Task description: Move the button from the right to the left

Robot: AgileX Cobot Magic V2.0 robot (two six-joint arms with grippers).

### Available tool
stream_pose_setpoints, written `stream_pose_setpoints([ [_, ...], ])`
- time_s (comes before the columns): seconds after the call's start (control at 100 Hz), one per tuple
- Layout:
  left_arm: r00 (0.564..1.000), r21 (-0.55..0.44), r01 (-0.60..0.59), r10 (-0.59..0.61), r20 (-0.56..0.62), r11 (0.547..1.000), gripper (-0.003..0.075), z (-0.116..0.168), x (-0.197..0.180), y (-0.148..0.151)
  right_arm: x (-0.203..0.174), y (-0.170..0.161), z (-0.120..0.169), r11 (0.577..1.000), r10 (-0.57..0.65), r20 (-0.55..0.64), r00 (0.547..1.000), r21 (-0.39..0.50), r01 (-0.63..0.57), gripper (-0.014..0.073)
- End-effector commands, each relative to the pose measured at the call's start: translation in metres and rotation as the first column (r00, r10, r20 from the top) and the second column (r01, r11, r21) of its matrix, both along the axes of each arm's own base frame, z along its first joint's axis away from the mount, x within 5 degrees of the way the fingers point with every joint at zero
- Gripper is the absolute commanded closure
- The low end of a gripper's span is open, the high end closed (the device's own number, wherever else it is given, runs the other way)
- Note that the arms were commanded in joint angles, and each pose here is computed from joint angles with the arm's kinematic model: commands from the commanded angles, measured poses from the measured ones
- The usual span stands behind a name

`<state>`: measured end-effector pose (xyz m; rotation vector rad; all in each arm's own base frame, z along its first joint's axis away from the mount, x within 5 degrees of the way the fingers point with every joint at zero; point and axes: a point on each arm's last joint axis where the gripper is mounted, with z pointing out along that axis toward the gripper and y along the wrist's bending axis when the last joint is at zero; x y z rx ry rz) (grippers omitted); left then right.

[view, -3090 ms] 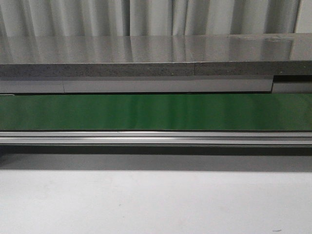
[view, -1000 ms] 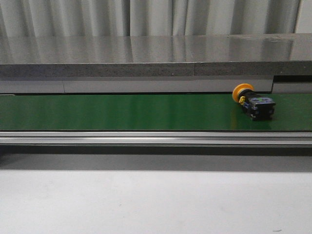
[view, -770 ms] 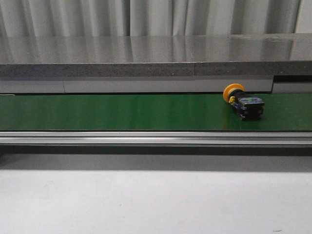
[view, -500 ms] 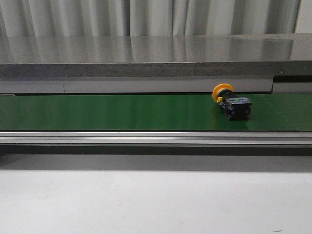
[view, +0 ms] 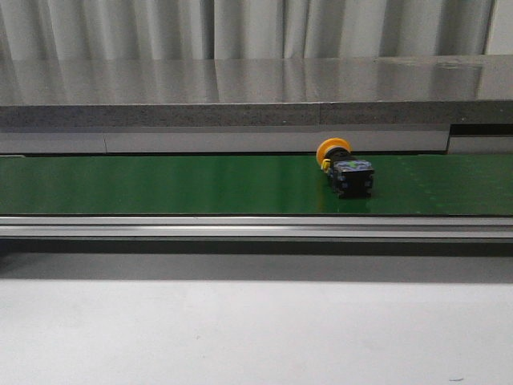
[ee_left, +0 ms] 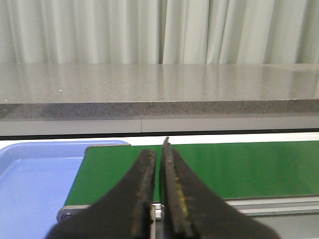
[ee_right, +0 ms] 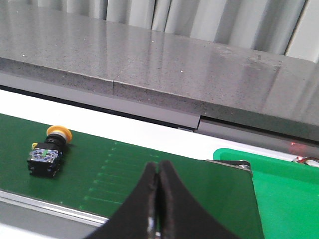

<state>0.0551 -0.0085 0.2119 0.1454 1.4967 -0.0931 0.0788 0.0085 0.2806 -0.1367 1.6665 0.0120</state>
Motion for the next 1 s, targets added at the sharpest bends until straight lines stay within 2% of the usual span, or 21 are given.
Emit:
stream_pose_setpoints([
  [0.0,0.996,-0.024,0.021,-0.019,0.085,0.999,0.0715,-0.003,-0.002,-0.001,0.001,-0.002,0.013,1.0,-0.028,0.073,0.997,0.008,0.027,0.0663],
  [0.25,0.993,-0.044,0.023,-0.018,0.117,0.999,0.0715,0.01,-0.004,-0.001,0.001,-0.002,0.013,1.0,-0.028,0.073,0.997,0.008,0.027,0.0663],
  [0.33,0.994,-0.08,0.025,-0.017,0.106,0.996,0.0715,0.022,-0.006,0.0,0.001,-0.002,0.013,1.0,-0.028,0.073,0.997,0.008,0.027,0.0663],
  [0.49,0.997,-0.079,0.02,-0.014,0.074,0.997,0.0715,0.056,-0.004,0.0,0.001,-0.002,0.013,1.0,-0.028,0.073,0.997,0.008,0.027,0.0663],
  [0.56,1.0,-0.071,0.013,-0.012,0.019,0.997,0.0715,0.071,0.0,0.0,0.001,-0.002,0.013,1.0,-0.028,0.073,0.997,0.008,0.027,0.0663],
  [0.7,0.986,-0.042,-0.005,-0.003,-0.169,0.999,0.0715,0.097,0.019,-0.003,0.001,-0.002,0.013,1.0,-0.028,0.073,0.997,0.008,0.027,0.0663],
  [0.82,0.947,-0.02,-0.014,0.007,-0.32,1.0,0.0715,0.118,0.042,-0.006,0.001,-0.002,0.013,1.0,-0.028,0.073,0.997,0.008,0.027,0.0663],
  [0.99,0.863,0.015,-0.019,0.024,-0.505,1.0,0.0715,0.137,0.082,-0.013,0.001,-0.002,0.013,1.0,-0.028,0.073,0.997,0.008,0.027,0.0663],
])
